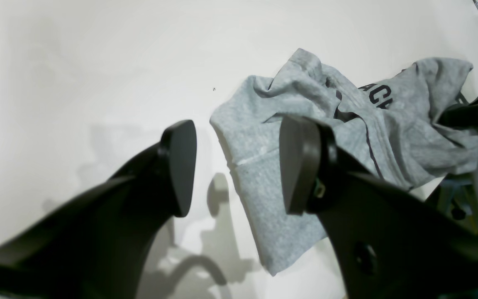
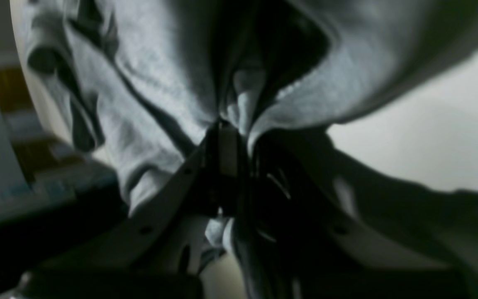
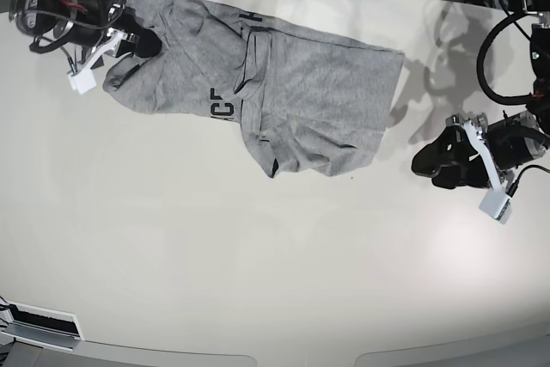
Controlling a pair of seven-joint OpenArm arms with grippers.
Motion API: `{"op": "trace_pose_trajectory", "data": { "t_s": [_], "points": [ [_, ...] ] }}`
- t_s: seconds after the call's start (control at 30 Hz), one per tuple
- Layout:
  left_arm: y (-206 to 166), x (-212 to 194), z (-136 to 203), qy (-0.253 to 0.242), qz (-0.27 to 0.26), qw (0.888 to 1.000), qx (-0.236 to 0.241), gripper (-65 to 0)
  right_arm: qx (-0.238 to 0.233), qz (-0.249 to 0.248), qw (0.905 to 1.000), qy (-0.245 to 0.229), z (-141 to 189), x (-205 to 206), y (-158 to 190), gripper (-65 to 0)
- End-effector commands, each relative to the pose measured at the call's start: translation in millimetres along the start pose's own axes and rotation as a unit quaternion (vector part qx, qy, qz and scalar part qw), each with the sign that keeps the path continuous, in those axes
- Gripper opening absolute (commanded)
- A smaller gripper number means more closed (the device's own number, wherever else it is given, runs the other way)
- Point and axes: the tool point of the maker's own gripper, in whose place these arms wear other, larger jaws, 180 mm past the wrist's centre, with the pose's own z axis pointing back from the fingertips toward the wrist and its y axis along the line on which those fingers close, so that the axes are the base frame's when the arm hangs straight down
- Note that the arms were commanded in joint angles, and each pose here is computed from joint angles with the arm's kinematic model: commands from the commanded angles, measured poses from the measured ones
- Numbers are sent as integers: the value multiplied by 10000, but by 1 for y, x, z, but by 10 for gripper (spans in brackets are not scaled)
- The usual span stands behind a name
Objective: Layout the t-shirt on the table in an organized manner, then fold the t-shirt properly
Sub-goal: 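Lift the other shirt end with the right gripper and fold it over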
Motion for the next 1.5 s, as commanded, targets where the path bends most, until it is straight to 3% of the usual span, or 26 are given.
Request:
{"op": "trace_pose_trajectory", "data": {
  "t_s": [0.0, 0.1, 0.33, 0.5, 0.57, 0.7, 0.77, 0.87, 1.03, 1.13, 1.27, 1.3, 1.4, 1.47],
  "points": [
    [2, 18, 7, -246, -142, 9996, 23, -319, 143, 297, 9991, -274, 12, 24, 9, -650],
    [3, 17, 7, -232, -154, 9996, 41, -319, 78, 827, 9962, -266, 35, 42, 18, -650],
    [3, 17, 7, -228, -152, 9996, 40, -319, -1063, 1853, 9766, -242, 88, 76, 3, -650],
    [3, 17, 7, -223, -155, 9996, 44, -319, -1477, 2382, 9570, -752, 124, 104, 19, -650],
    [3, 17, 7, -223, -155, 9996, 44, -319, -1440, 2593, 9490, -1066, 138, 112, 36, -650],
    [6, 14, 7, -129, -210, 9996, 138, -319, -488, 2940, 9384, -1749, 146, 114, 100, -650],
    [6, 13, 7, -128, -203, 9996, 134, -319, 64, 3147, 9276, -2012, 141, 110, 133, -650],
    [6, 11, 7, -109, -191, 9997, 128, -319, 472, 3005, 9288, -2117, 122, 102, 152, -650],
    [6, 11, 7, -112, -188, 9997, 128, -319, 1471, 2844, 9273, -1941, 80, 82, 197, -650],
    [5, 12, 7, -138, -173, 9997, 102, -319, 2122, 2891, 9170, -1745, 58, 70, 232, -650],
    [5, 12, 7, -136, -173, 9997, 106, -319, 2405, 3258, 9061, -1226, 27, 54, 262, -650],
    [5, 12, 7, -133, -174, 9997, 107, -319, 2469, 3376, 9016, -1108, 22, 50, 269, -583],
    [2, 13, 7, -148, -93, 9998, 38, -319, 2776, 3608, 8858, -908, 15, 41, 290, -288],
    [-4, 16, 7, -243, 6, 9996, -157, -319, 2894, 3730, 8774, -859, 13, 40, 299, -204]
  ]
}}
